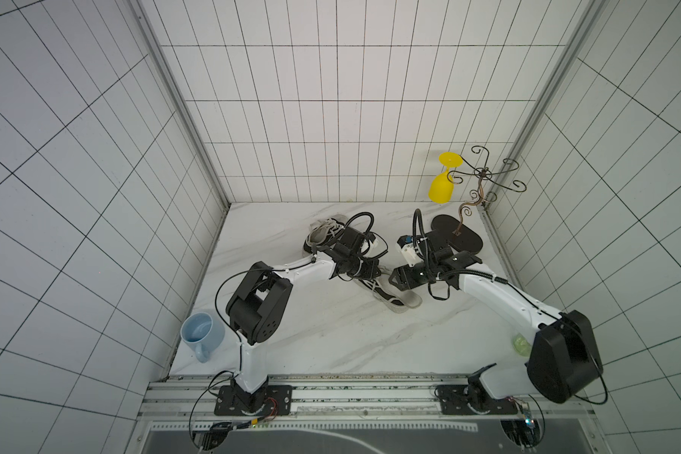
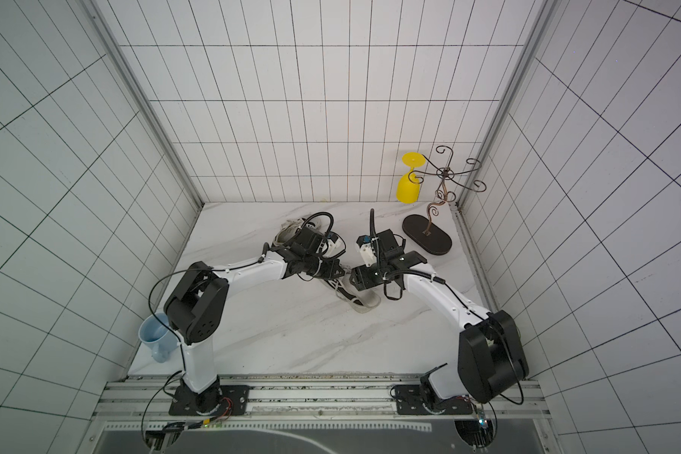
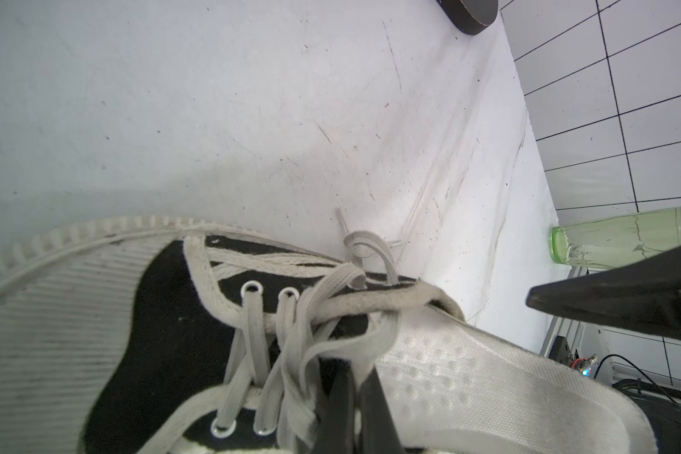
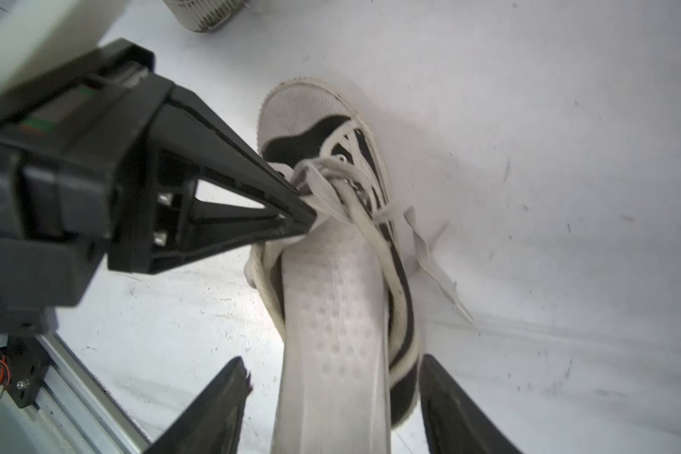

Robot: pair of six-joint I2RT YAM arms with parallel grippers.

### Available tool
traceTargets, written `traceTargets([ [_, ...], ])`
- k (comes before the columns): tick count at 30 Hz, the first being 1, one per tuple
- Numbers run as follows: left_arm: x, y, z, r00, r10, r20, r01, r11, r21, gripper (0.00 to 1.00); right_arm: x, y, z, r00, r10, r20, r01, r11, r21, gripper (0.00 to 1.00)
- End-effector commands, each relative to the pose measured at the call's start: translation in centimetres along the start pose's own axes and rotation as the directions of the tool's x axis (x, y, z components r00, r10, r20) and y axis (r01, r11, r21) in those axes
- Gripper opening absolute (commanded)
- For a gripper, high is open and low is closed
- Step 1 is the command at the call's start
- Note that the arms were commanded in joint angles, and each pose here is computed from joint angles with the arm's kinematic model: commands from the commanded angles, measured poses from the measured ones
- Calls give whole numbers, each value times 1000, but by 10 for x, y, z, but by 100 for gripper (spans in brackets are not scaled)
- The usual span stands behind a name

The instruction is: Insert the insole into the shoe

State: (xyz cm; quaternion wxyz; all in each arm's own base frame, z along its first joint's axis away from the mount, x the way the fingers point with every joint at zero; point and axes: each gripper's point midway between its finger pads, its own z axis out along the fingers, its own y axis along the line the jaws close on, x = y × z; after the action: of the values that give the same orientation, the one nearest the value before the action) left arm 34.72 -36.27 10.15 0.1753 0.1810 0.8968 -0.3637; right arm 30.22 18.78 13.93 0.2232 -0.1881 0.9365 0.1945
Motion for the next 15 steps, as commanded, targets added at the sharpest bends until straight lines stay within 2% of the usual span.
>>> traceTargets([
  [1, -9, 3, -4, 999, -1, 45, 2, 1000, -18, 0, 51, -15, -4, 976, 157, -151, -149, 987, 59, 68],
  [5, -10, 1, -5, 999, 2, 50, -2, 1000, -18, 0, 71, -9, -1, 952, 208, -225, -210, 978, 15, 61],
  [9, -11, 2, -6, 998, -7, 63, 9, 999, -31, 0, 85, 2, 5, 919, 254, -302, -277, 960, -35, 44],
  [15, -9, -9, -6, 998, 21, 56, -21, 1000, -13, 0, 79, -11, 9, 912, 316, -261, -326, 945, 6, 22],
])
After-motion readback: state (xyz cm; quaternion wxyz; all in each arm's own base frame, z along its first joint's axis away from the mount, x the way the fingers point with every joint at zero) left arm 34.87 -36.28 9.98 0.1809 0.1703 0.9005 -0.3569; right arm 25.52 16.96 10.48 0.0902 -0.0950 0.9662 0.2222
